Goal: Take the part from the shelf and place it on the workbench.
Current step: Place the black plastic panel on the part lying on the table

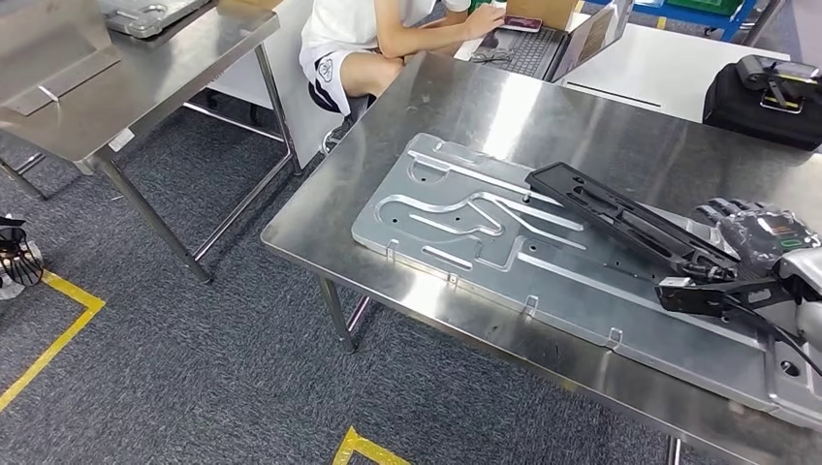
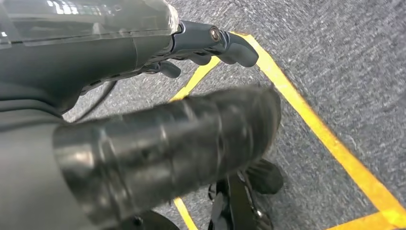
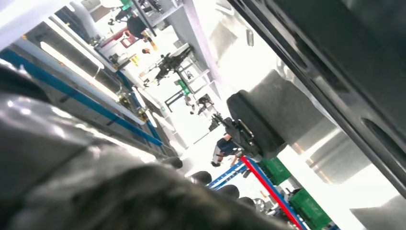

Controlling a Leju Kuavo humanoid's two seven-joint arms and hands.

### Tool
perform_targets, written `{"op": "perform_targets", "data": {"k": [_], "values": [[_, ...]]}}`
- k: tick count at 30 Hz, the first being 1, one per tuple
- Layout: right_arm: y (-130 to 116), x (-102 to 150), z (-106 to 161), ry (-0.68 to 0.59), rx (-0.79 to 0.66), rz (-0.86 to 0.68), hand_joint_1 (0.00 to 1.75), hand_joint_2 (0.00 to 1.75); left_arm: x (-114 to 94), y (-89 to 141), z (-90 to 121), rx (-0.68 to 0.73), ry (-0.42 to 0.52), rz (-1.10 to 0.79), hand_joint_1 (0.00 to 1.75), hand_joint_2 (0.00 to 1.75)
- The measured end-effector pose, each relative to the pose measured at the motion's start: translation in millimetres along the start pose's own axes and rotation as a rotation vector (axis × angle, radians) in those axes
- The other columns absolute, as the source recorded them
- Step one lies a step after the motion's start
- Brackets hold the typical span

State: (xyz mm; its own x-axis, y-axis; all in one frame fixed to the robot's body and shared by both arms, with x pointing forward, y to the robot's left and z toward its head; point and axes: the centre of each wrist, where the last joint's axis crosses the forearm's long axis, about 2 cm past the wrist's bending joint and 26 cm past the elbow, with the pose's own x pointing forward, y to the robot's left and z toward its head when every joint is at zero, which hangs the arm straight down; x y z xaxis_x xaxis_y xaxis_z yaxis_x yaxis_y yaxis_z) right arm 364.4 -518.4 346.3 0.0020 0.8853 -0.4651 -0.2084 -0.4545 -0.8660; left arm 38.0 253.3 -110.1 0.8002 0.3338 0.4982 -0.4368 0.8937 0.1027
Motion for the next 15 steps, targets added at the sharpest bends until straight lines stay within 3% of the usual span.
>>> {"op": "perform_targets", "data": {"k": [15], "values": [[9.7,-10.1,12.8,0.018,0.026,0.009,0.0,0.0,2.7,-0.2,-1.4,-0.01,-0.006,0.0,0.0,0.0]]}}
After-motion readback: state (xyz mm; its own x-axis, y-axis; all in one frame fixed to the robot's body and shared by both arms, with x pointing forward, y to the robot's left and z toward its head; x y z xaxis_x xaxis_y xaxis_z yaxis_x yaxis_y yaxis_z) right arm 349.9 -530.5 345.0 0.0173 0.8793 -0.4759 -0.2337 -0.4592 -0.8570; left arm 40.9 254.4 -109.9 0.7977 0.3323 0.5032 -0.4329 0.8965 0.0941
